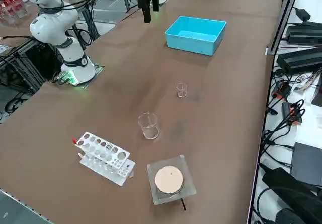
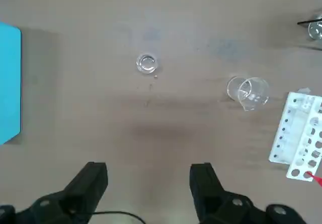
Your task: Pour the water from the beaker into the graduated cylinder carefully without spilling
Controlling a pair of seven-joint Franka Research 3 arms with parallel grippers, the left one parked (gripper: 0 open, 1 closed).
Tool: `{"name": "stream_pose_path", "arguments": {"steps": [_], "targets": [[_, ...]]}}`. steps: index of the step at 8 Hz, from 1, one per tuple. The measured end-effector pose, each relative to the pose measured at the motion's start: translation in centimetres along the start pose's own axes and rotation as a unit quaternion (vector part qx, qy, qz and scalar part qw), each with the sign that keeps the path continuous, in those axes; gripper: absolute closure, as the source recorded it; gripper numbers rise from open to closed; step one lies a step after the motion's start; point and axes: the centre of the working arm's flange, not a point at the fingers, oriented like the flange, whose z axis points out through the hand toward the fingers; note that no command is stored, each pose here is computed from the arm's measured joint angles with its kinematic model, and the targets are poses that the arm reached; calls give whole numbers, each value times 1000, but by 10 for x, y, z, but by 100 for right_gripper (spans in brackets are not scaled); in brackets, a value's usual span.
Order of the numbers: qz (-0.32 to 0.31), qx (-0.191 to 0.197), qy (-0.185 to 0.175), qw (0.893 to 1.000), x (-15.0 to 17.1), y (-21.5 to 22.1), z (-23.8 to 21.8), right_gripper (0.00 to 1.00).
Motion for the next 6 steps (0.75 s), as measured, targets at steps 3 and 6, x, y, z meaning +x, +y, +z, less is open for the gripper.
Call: {"name": "stream_pose_path", "arguments": {"steps": [3, 6], "targets": [[0, 1, -13, 1000, 0, 0, 4, 0], [8, 4, -46, 999, -7, 8, 10, 0]]}}
